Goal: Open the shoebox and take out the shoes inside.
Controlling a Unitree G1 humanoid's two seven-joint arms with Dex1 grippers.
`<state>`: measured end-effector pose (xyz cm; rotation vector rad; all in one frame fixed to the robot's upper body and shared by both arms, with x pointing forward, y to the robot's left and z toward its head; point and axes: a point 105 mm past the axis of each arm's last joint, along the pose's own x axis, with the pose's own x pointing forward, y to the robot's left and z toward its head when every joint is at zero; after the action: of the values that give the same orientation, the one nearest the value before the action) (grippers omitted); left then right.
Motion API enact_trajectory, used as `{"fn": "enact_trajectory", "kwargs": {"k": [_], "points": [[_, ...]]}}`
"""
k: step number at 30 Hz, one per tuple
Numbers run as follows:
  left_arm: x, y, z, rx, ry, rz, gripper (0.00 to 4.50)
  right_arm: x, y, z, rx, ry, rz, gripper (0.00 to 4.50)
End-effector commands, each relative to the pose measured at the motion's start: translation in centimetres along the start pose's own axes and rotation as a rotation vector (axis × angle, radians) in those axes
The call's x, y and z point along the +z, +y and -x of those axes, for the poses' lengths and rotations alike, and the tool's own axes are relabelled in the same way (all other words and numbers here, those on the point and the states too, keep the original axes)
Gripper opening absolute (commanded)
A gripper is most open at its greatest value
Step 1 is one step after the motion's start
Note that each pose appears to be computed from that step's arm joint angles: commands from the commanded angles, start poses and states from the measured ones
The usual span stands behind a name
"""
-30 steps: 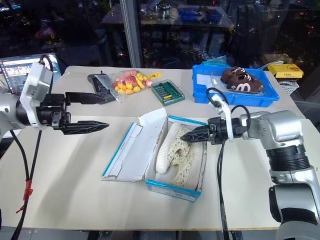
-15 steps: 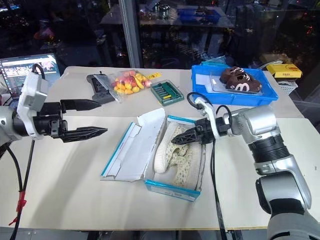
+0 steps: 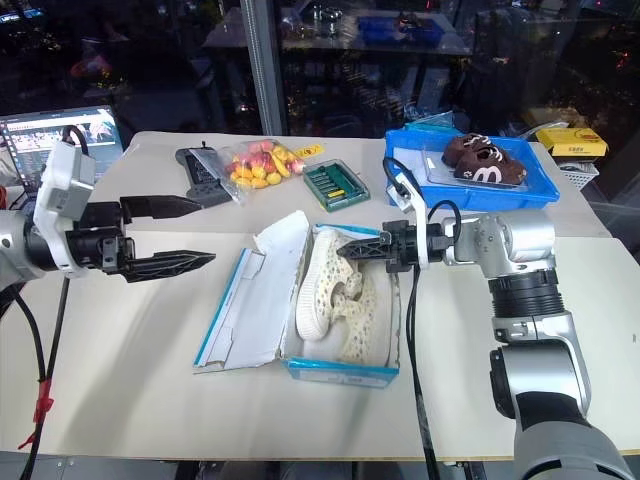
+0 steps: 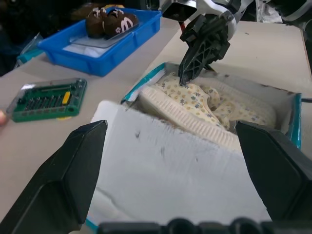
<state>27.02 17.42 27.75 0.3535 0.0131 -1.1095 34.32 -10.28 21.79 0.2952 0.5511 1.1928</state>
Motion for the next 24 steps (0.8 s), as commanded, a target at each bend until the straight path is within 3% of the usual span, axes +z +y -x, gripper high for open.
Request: {"fn": "enact_trajectory", "kwargs": {"k": [1,7,9,11,14,17,22,24], "points": [[1.2,0.3,0.0,-0.006,-0.013,-0.059,4.5,1.9,3.0,0.5,0.089,-0.087,0.082,0.12],[1.2,0.4,-0.1,-0.018,-0.011,-0.063,4.5,3.7,6.2,1.6,0.249,-0.205,0.095,0.12],[1.2,0.4,-0.2,-0.021,-0.011,-0.066,4.5,2.4,5.0,1.0,0.171,-0.152,0.097,0.12],[1.4,0.5,-0.3,-0.024,-0.014,-0.068,4.5,-1.0,1.6,0.2,-0.036,0.003,0.183,0.12],[1.5,0.5,-0.3,-0.027,-0.015,-0.071,4.5,-0.8,1.5,0.1,-0.012,-0.025,0.143,0.12],[1.6,0.5,-0.4,-0.03,-0.017,-0.074,4.5,-2.2,-0.9,-0.1,-0.179,0.089,0.324,0.12],[1.6,0.4,-0.4,-0.033,-0.015,-0.075,4.5,0.1,1.7,-0.2,-0.009,-0.05,0.244,0.12],[1.5,0.3,-0.4,-0.035,-0.014,-0.074,4.5,3.1,4.2,0.9,0.12,-0.189,0.222,0.12]]}}
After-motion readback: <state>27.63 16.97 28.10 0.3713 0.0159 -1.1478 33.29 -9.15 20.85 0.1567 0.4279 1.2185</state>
